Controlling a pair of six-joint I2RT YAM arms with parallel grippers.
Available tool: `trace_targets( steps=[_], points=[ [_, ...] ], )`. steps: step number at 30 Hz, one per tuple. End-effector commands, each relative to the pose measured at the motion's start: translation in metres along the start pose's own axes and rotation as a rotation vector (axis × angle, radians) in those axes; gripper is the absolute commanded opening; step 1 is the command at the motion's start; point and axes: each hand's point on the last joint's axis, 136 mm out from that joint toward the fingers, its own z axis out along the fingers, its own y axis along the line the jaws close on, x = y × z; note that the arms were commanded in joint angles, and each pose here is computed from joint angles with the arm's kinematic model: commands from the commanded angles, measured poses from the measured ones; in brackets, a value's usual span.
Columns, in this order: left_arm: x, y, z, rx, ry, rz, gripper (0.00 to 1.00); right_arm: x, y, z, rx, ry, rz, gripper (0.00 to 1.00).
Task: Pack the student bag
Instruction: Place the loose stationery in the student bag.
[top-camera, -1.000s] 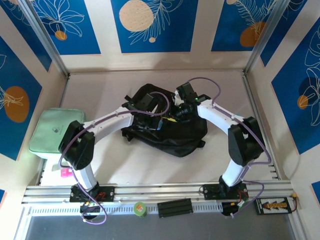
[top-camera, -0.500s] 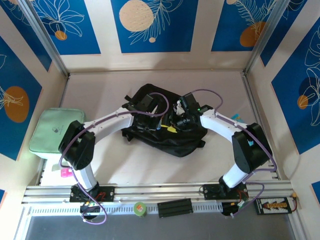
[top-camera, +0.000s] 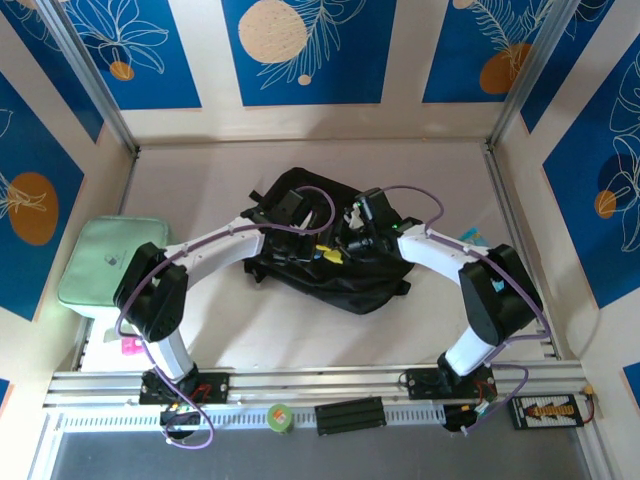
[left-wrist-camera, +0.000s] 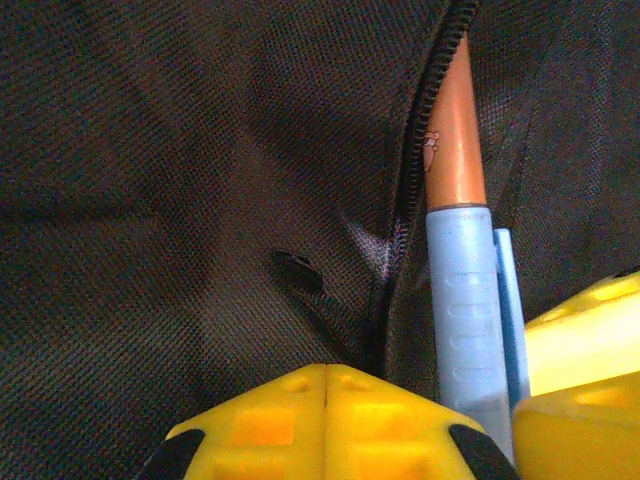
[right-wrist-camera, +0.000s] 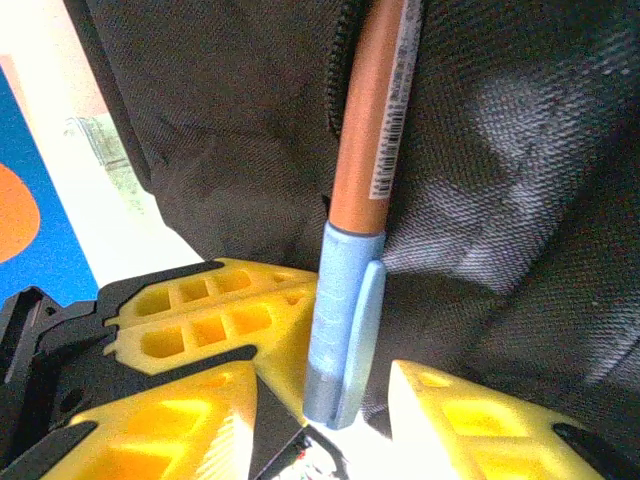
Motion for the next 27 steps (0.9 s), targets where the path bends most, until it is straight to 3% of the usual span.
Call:
trace_targets(
  steps=[1,6,12,15,19,27],
  points=[
    [0.002,0.001,-0.005,0.020,0.002,-0.018,0.02,0.010,-0.002,0.009,0.000,0.054,0.030,0.38],
    [0.000,0.000,-0.007,0.024,-0.006,-0.018,0.01,0.013,-0.005,0.014,0.001,0.062,0.037,0.32],
    [0.000,0.003,-0.008,0.012,-0.008,-0.023,0.01,0.009,-0.007,0.016,-0.014,0.056,0.046,0.12],
    [0.000,0.005,-0.009,0.006,-0.012,-0.028,0.01,0.007,-0.017,0.009,0.030,0.036,0.034,0.07],
    [0.001,0.008,-0.009,0.001,-0.013,-0.034,0.01,0.002,-0.034,-0.006,0.109,0.031,-0.028,0.03],
    [0.005,0.012,-0.006,-0.006,-0.005,-0.038,0.02,0.001,-0.054,-0.005,0.251,0.192,-0.216,0.03]
  ],
)
